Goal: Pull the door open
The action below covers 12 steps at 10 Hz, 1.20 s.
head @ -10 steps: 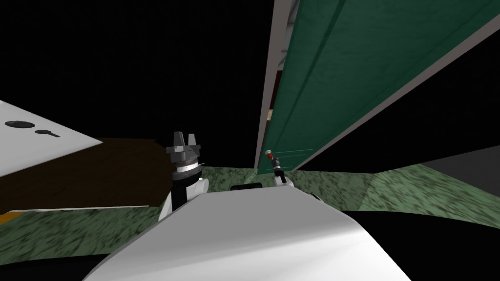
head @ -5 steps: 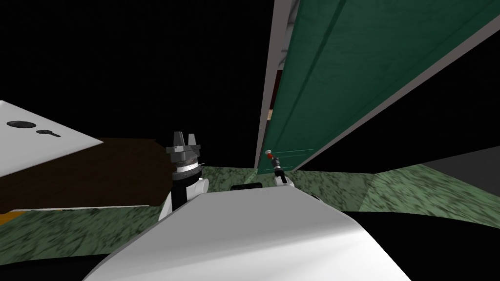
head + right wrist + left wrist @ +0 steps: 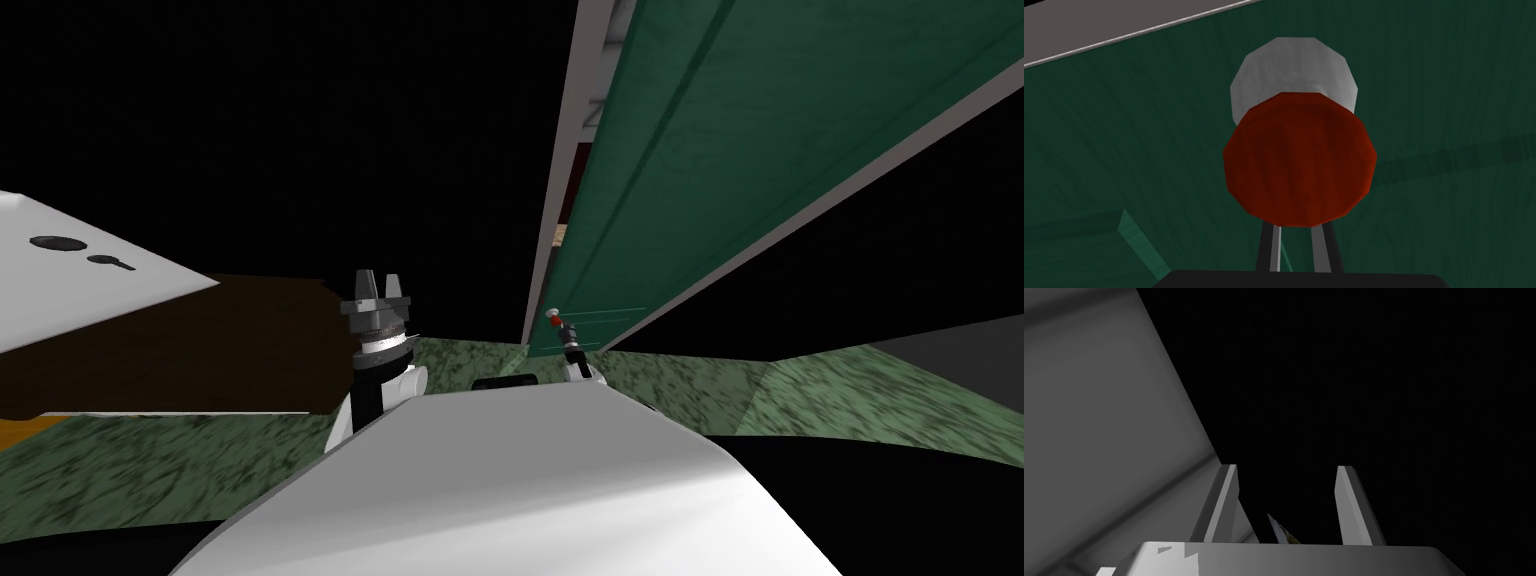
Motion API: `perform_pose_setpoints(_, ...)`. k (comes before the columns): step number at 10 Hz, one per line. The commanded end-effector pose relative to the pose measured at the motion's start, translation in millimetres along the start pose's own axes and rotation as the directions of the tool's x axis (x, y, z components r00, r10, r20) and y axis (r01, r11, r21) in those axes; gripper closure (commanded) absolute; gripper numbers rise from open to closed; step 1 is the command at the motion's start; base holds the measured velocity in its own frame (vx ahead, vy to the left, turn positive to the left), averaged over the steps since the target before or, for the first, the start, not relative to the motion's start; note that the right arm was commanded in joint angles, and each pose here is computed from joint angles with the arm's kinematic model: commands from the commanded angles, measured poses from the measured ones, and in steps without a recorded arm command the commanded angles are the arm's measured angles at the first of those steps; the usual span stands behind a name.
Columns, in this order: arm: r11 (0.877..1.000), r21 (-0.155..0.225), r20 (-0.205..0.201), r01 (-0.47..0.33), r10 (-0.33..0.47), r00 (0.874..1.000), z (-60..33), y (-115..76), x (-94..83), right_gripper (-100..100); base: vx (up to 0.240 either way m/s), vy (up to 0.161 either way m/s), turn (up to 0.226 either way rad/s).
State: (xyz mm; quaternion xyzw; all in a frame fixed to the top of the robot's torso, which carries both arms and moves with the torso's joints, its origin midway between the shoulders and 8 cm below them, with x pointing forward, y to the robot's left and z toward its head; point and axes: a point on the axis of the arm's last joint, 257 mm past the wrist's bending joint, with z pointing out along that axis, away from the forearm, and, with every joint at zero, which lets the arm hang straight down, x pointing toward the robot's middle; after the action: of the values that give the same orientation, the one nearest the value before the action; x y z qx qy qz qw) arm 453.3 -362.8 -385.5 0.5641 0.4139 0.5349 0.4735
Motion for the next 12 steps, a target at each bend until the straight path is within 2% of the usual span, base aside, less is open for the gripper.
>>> perform_pose_setpoints(1, 0.998, -0.010, -0.024, -0.057, 0.057, 0.998, 3.3, 1.2, 14.0, 100, -0.052, -0.013, 0.085)
perform_pose_setpoints(2, 0.996, -0.009, -0.023, -0.090, 0.089, 0.996, 3.3, 1.3, 13.2, 100, -0.076, -0.007, 0.100)
perform_pose_setpoints(3, 0.996, -0.009, -0.023, -0.090, 0.089, 0.996, 3.3, 1.3, 13.2, 100, -0.055, -0.005, 0.033)
perform_pose_setpoints(4, 0.993, 0.007, 0.011, -0.118, 0.118, 0.993, 0.1, -4.2, -3.9, -100, -0.033, -0.020, 0.019)
perform_pose_setpoints(6, 0.985, 0.005, 0.013, -0.175, 0.175, 0.985, 0.8, -4.3, -2.6, -100, -0.039, -0.010, 0.013)
perform_pose_setpoints(8, 0.970, 0.002, 0.016, -0.242, 0.242, 0.970, 1.9, -4.5, -0.8, -100, -0.052, -0.001, 0.043)
perform_pose_setpoints(9, 0.969, 0.002, 0.016, -0.249, 0.249, 0.968, 1.9, -4.5, -0.8, -100, -0.063, 0.034, 0.101)
perform_pose_setpoints(11, 0.946, -0.001, 0.018, -0.325, 0.325, 0.946, 3.1, -4.8, 1.4, -100, -0.057, 0.034, 0.046)
perform_pose_setpoints(12, 0.943, -0.001, 0.018, -0.334, 0.334, 0.942, 3.1, -4.8, 1.4, -100, -0.038, 0.010, 0.017)
